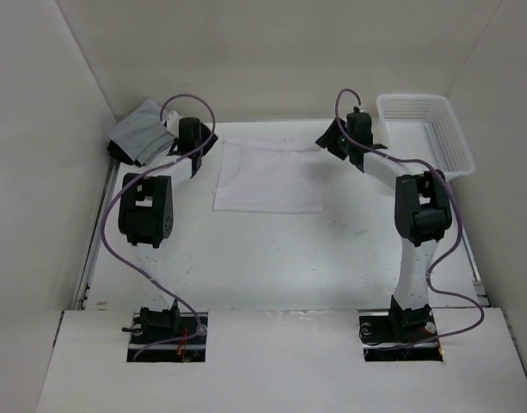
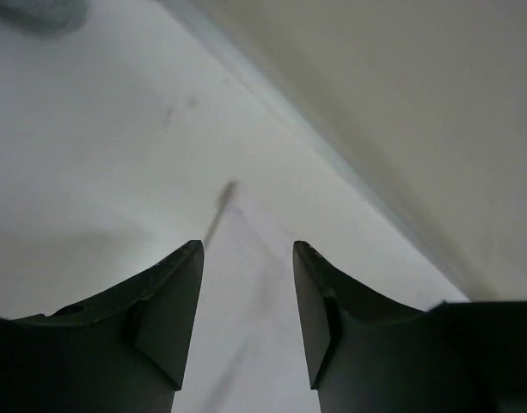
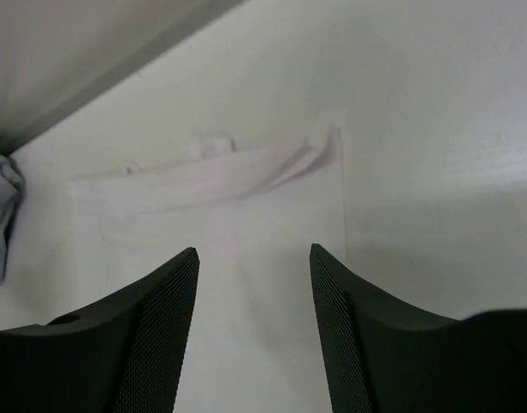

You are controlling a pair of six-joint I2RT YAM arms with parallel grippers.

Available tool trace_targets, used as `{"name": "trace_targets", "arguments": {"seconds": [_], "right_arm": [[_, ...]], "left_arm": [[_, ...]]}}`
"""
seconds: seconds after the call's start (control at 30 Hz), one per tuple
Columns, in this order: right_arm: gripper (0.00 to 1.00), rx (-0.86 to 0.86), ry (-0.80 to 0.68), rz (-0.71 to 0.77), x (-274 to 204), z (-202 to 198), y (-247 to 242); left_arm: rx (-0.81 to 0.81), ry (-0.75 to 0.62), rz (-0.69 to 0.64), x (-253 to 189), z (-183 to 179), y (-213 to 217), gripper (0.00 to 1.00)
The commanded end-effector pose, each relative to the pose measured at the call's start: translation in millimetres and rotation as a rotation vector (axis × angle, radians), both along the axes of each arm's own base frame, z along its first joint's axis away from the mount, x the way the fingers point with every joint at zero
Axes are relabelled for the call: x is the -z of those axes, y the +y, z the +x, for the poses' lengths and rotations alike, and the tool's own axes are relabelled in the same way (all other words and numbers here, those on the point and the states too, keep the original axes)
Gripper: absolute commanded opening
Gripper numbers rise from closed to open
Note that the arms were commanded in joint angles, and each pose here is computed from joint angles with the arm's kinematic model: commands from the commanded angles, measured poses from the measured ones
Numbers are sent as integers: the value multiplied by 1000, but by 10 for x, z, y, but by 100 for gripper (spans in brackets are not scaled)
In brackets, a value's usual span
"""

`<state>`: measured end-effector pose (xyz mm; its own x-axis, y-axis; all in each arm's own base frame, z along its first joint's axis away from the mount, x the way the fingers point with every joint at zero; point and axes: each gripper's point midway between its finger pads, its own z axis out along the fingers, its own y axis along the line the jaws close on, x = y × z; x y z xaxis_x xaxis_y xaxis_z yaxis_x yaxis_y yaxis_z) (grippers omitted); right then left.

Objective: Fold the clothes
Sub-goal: Fold the tank top

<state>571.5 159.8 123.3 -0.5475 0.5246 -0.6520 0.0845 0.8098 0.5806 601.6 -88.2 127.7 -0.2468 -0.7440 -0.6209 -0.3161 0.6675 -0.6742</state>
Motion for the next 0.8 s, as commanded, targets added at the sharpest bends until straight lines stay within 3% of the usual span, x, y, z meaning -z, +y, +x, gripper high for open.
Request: {"name": "trace_targets", "arguments": {"seconds": [0.0,0.1,0.2,0.27,0.37,0.57,0.77], "right_arm": [[58,13,-94,55,-429,-206,-11],[42,9,-134,69,-449,-699,31],[12,-25,-130,67,-343,-1159,158],[6,-47,-118,60,-256,-1411,218],[10,-69,-97,48,-140,-1696,262],[37,-72,-72,18,33,-1948,210],[41,-49,-22,18,298,-2059,150]], "left_arm": [[-24,-108,2,-483,-448,134,42],[-34,-92,-4,-278,-1150,99,36],[11,-17,-4,62,-1631,22,35],[76,46,-29,291,-1878,-70,36],[126,106,-68,519,-2117,-139,38],[115,175,-82,779,-2201,-116,37],[89,186,-77,817,-2182,-98,31]]}}
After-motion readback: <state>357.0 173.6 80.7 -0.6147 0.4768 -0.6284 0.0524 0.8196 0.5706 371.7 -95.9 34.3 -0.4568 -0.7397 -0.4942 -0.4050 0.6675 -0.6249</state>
